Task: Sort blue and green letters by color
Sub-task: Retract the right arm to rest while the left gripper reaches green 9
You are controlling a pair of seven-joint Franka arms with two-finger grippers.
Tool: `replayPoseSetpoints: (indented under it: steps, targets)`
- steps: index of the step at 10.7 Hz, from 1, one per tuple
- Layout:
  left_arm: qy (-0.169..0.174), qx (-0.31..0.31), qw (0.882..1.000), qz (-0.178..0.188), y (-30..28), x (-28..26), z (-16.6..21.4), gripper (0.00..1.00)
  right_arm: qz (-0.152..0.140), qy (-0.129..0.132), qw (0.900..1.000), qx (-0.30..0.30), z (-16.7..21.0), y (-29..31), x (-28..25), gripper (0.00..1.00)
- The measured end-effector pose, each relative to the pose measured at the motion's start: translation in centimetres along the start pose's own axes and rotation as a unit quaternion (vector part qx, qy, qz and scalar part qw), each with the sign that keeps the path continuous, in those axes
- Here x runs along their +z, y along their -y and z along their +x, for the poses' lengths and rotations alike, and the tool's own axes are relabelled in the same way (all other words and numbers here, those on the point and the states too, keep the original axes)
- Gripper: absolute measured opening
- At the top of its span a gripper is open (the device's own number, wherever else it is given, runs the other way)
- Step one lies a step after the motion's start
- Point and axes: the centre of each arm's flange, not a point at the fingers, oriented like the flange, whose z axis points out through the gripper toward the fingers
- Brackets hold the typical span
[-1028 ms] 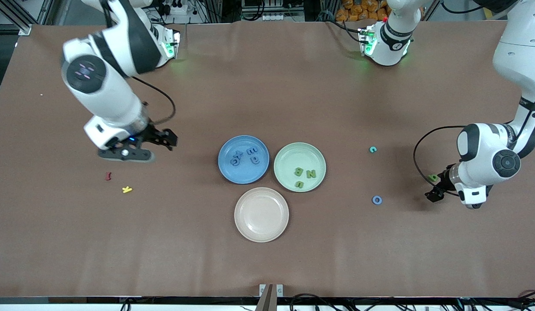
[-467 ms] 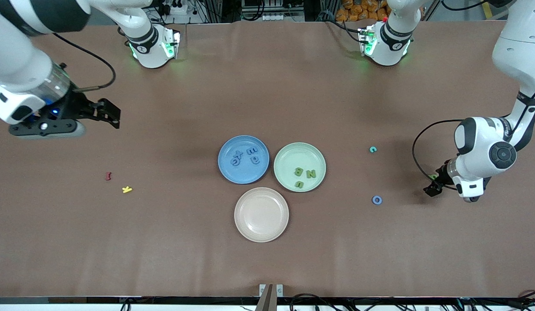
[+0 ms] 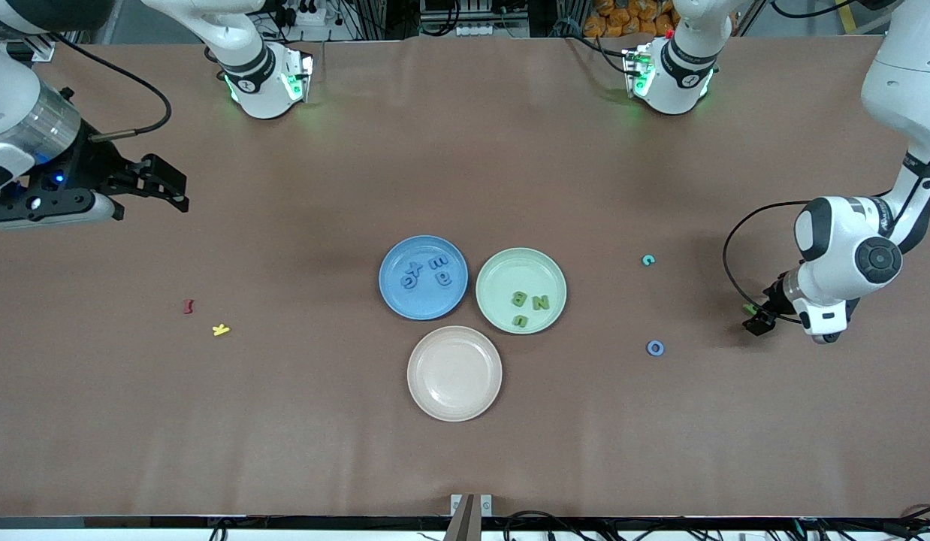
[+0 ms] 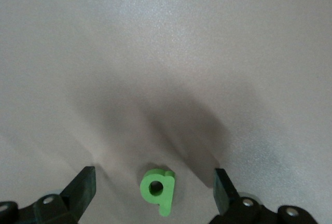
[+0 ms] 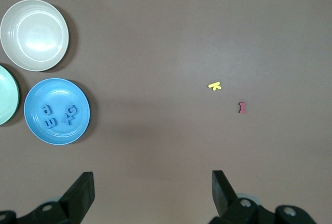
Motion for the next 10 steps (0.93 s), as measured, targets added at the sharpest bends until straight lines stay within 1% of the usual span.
replayPoseSetpoints:
  steps: [2, 10]
  targets:
    - [-0.004, 0.001, 1.0, -0.008, 0.14, 0.1, -0.31, 1.0, 0.0, 0.002, 1.0, 0.0, -0.04, 0.04, 0.08, 1.0]
    - [-0.004, -0.005, 1.0, -0.009, 0.54, 0.34, -0.9, 1.0, 0.0, 0.012, 1.0, -0.005, -0.28, 0.19, 0.2, 1.0]
